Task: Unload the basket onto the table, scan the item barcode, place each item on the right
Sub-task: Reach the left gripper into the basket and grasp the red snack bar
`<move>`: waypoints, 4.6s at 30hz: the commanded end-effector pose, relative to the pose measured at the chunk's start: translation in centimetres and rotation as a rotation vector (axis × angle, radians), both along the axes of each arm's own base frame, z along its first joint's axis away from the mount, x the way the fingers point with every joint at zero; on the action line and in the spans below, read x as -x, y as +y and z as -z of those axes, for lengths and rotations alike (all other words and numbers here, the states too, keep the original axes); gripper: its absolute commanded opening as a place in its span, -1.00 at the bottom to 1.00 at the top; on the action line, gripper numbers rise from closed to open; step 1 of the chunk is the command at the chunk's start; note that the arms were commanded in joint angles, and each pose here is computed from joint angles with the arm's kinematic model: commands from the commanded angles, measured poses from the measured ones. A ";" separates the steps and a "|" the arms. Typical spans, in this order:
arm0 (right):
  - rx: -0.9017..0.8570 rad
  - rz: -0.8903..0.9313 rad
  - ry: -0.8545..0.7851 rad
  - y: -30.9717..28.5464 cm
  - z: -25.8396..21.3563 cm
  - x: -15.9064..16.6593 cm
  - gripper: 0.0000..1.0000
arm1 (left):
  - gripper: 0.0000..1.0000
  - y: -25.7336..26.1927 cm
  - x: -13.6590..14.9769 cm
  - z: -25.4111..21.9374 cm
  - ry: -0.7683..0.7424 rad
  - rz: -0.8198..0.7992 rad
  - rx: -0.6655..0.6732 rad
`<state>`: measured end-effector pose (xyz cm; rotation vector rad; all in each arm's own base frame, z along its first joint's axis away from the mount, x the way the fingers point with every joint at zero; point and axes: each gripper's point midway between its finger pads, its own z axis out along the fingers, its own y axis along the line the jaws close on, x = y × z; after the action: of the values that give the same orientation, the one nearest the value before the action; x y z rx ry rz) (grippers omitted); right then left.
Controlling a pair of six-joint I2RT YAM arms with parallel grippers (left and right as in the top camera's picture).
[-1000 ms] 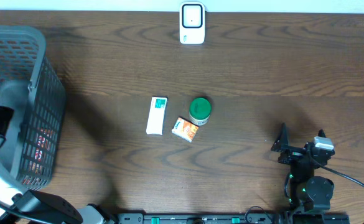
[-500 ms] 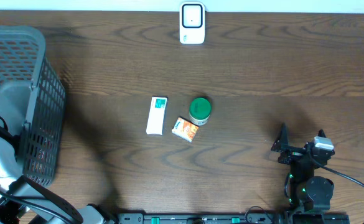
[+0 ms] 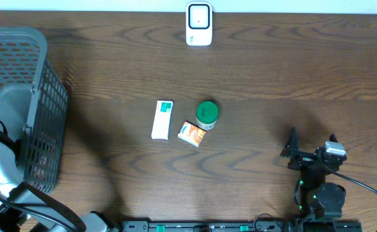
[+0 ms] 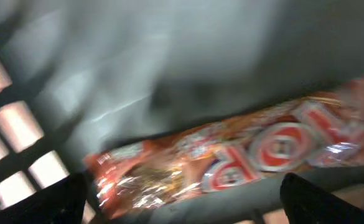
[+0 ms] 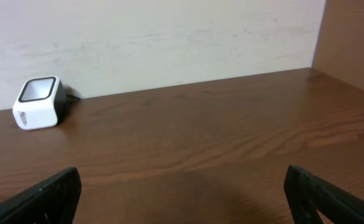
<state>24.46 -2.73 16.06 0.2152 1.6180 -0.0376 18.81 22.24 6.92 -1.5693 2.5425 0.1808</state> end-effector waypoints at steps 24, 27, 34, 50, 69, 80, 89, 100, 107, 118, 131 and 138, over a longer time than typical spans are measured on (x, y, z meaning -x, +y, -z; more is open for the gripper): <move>0.013 0.000 0.001 0.0 0.1 0.0 0.99 | -0.85 -3.0 -3.9 0.0 -0.191 0.294 0.138; 0.013 -0.001 0.001 0.0 0.1 0.0 0.99 | -0.85 -4.3 -4.2 0.2 -0.223 0.248 0.219; 0.013 0.000 0.001 0.0 0.1 0.0 0.99 | -0.85 -5.5 -3.1 2.7 -0.144 0.147 0.348; 0.013 -0.001 0.002 0.0 0.1 0.0 0.99 | -0.85 -2.2 -1.9 4.2 0.007 0.108 0.242; 0.013 -0.001 0.001 0.0 0.1 0.0 0.98 | 0.68 -0.7 -3.5 0.9 -0.103 0.139 0.115; 0.013 0.000 0.001 0.0 0.1 0.0 0.99 | 0.74 -1.5 -3.8 -0.7 -0.136 0.218 0.131; 0.013 -0.001 0.001 0.0 0.1 0.0 0.99 | 0.74 0.4 -3.7 -6.2 -0.149 0.210 -0.020; 0.013 0.000 0.001 0.0 0.1 0.0 0.99 | 0.74 3.5 0.0 -4.2 0.119 0.134 -0.123; 0.013 0.000 0.001 0.0 0.1 0.0 0.99 | 0.74 4.0 -0.2 -1.4 0.169 0.138 -0.077; 0.013 0.000 0.001 0.0 0.1 0.0 0.99 | 0.75 4.3 0.3 3.8 0.240 0.081 0.031; 0.013 -0.001 0.002 0.0 0.1 0.0 0.99 | -0.24 1.6 0.2 8.7 0.193 0.084 0.145; 0.013 0.000 0.001 0.0 0.1 0.0 0.99 | -0.37 1.5 0.3 7.9 0.193 0.049 0.150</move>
<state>24.46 -2.73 16.06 0.2149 1.6180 -0.0373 20.92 26.33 2.24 -1.5019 2.6930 0.2290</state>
